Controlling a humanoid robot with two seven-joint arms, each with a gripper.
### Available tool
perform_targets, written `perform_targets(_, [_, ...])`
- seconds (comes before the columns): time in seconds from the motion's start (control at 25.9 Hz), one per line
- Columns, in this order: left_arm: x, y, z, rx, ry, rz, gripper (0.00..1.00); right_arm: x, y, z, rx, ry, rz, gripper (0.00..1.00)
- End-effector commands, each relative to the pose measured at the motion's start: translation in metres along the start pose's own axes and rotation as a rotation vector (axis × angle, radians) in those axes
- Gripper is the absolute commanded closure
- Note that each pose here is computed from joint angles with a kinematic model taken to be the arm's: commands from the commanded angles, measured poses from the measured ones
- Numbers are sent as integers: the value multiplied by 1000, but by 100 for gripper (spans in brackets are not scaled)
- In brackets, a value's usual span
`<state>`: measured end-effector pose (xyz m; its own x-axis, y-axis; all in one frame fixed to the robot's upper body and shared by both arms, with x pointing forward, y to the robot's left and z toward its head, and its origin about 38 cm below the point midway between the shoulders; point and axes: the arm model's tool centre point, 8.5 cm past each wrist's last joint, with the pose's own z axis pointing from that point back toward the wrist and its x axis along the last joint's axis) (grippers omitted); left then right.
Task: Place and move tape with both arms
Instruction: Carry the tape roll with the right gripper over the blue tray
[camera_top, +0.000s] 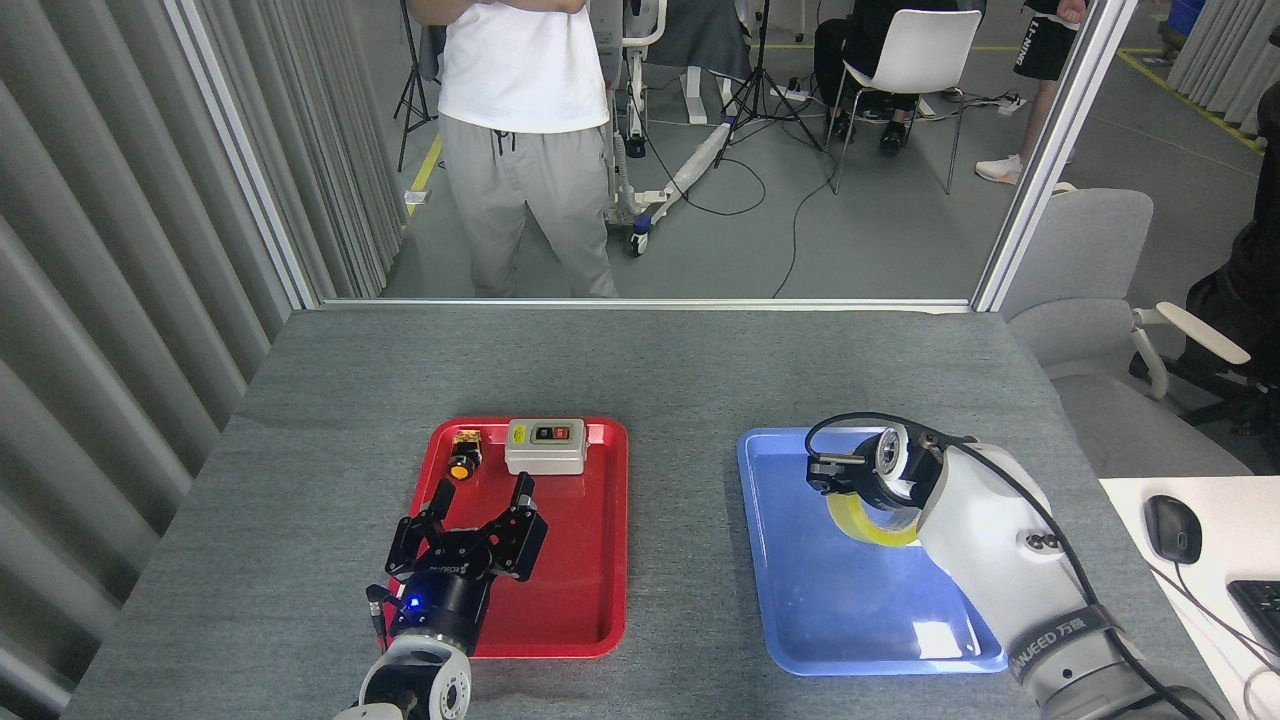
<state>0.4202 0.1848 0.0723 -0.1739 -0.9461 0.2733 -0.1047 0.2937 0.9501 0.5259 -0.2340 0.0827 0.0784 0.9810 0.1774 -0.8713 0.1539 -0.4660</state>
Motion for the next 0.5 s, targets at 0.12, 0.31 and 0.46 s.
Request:
perform_targets(0.12, [5, 0, -1, 48, 31, -122, 0, -11, 4, -9, 84, 34, -38, 72])
perform_targets(0.31, [-15, -5, 1, 33, 32, -177, 0, -15, 11, -16, 96, 81, -69, 72])
perform_targets(0.46, [-10, -12, -6, 13, 2, -191, 0, -15, 10, -18, 63, 78, -69, 69])
